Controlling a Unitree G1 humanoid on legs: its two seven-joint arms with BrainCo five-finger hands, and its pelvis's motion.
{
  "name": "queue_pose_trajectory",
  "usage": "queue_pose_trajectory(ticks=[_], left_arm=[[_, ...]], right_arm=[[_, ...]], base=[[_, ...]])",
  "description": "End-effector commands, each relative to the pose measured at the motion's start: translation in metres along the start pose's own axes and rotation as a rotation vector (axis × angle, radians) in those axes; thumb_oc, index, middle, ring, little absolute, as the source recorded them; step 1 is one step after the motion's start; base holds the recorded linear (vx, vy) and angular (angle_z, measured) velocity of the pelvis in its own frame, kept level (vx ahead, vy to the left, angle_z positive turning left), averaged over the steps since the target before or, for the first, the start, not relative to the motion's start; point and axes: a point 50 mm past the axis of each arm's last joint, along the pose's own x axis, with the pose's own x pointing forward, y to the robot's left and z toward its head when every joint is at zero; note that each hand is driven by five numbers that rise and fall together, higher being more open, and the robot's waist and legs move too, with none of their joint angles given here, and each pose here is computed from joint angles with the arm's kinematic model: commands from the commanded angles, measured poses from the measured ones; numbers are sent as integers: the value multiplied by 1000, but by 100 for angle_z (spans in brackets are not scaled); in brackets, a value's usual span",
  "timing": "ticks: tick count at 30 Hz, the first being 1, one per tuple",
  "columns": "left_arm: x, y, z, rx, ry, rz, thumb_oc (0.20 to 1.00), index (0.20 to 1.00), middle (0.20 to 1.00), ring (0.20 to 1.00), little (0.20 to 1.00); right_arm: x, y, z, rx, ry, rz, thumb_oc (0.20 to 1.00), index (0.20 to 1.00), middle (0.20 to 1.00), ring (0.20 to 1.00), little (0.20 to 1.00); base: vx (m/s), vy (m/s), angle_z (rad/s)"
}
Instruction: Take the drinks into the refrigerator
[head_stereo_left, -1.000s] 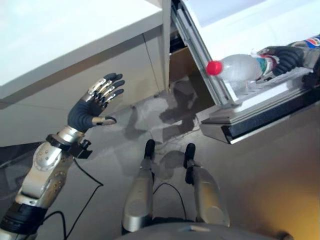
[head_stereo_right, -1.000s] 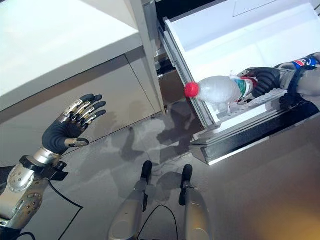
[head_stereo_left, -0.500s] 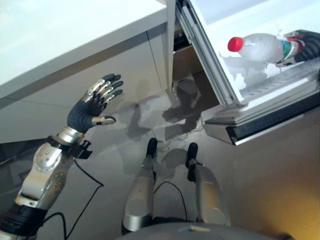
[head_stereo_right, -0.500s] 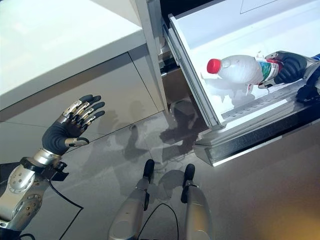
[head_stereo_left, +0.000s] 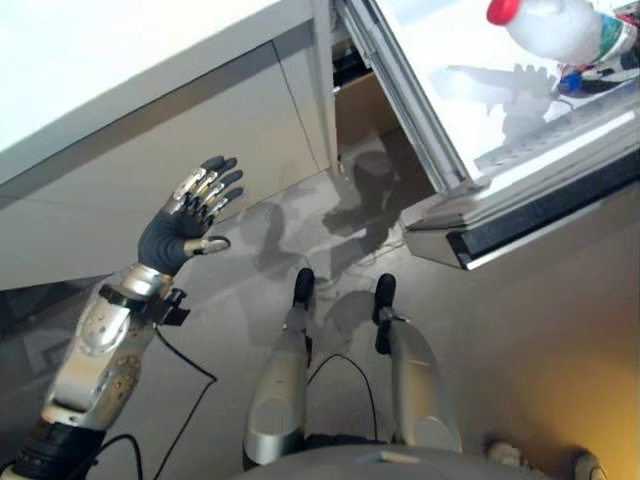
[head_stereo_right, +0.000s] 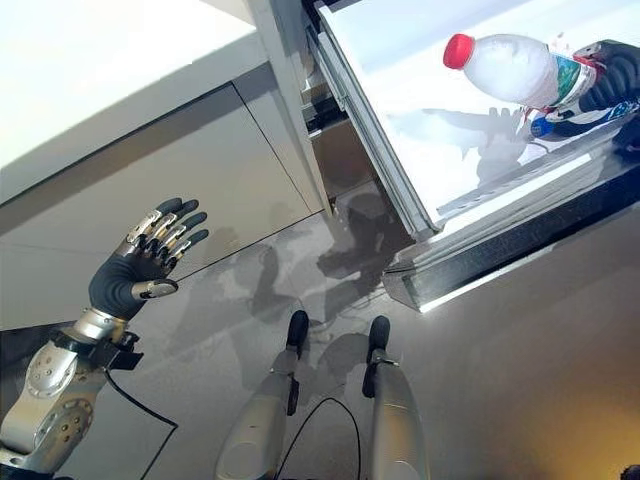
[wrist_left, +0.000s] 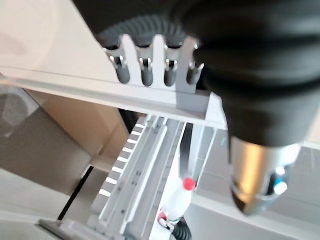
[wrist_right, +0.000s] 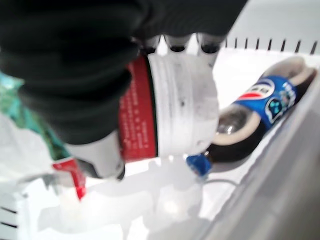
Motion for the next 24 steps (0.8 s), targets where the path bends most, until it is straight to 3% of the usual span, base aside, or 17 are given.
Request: queue_pose_trajectory(ticks=[1,14,24], left_arm=[[0,-3,31,63,-149,-5,1000,1000,1000,1000,1000],[4,2,33,83,-168,3,1000,1000,1000,1000,1000],[10,3,37,107,-199,-1,1000,1000,1000,1000,1000]], right_arm=[[-21,-55,-18,-21,117,-233,200,200,200,200,200],[-20,-67,24,-68,-34,-178,200,200,200,200,200],[-16,-46,36,-88,-101,-61,200,200,200,200,200]], base=[[22,-23,-4],[18,-13,-4],[13,-13,-1]])
